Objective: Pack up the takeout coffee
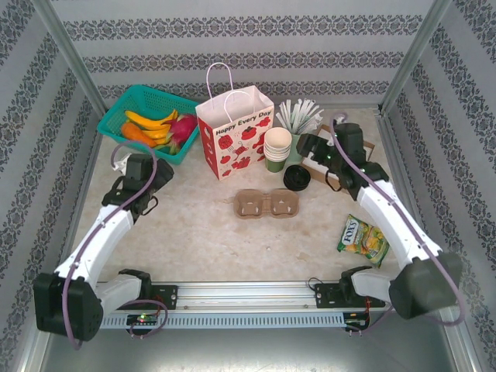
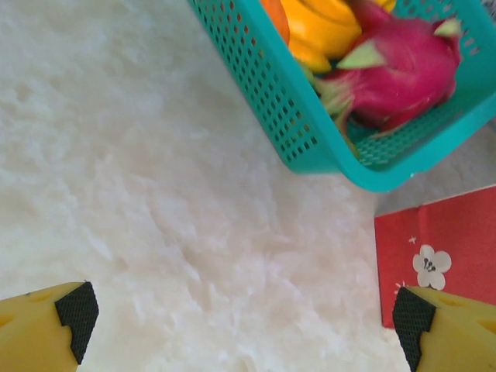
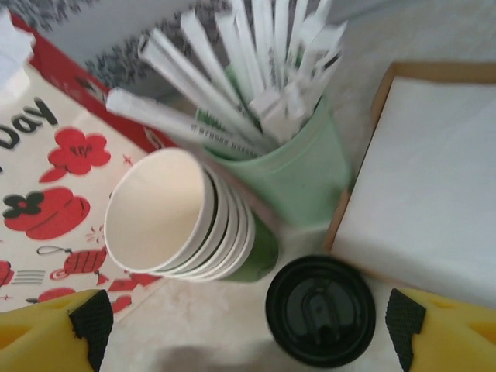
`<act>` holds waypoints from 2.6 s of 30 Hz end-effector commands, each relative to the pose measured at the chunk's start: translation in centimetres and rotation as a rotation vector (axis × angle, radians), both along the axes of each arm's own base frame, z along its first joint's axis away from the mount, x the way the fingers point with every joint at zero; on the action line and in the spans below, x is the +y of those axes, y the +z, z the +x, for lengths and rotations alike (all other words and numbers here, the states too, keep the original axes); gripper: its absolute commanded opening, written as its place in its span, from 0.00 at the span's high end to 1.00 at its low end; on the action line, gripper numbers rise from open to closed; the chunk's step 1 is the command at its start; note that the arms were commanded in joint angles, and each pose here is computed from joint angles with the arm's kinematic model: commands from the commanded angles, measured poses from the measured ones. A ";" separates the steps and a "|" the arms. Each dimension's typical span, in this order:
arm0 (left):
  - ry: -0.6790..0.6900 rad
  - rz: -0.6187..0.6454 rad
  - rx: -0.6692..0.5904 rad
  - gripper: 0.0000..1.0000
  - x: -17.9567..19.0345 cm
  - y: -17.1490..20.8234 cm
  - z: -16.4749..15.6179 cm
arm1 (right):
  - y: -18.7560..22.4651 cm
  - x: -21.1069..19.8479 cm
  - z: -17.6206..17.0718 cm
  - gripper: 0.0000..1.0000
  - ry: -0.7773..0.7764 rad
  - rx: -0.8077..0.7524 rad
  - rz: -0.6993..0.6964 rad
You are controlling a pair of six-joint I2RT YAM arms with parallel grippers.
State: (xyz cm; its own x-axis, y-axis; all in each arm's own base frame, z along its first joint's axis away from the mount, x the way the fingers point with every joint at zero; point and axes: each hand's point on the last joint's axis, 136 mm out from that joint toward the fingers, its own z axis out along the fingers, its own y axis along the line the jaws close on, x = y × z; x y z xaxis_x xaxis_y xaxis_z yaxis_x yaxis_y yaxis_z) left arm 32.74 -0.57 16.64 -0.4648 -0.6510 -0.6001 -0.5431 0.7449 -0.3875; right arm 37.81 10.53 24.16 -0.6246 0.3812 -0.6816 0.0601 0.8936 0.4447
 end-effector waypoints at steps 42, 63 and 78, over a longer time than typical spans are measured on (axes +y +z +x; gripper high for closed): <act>-0.304 -0.312 -0.087 0.00 -10.3 -1.3 7.2 | -6.0 4.5 7.8 0.75 -0.006 0.395 -0.281; -0.375 -0.246 -0.094 0.00 -10.4 1.2 7.0 | -2.0 6.3 8.1 1.00 0.101 0.294 -0.154; -0.371 -0.266 -0.113 0.00 -10.6 1.9 7.2 | 0.3 4.4 7.4 1.00 0.072 0.220 -0.174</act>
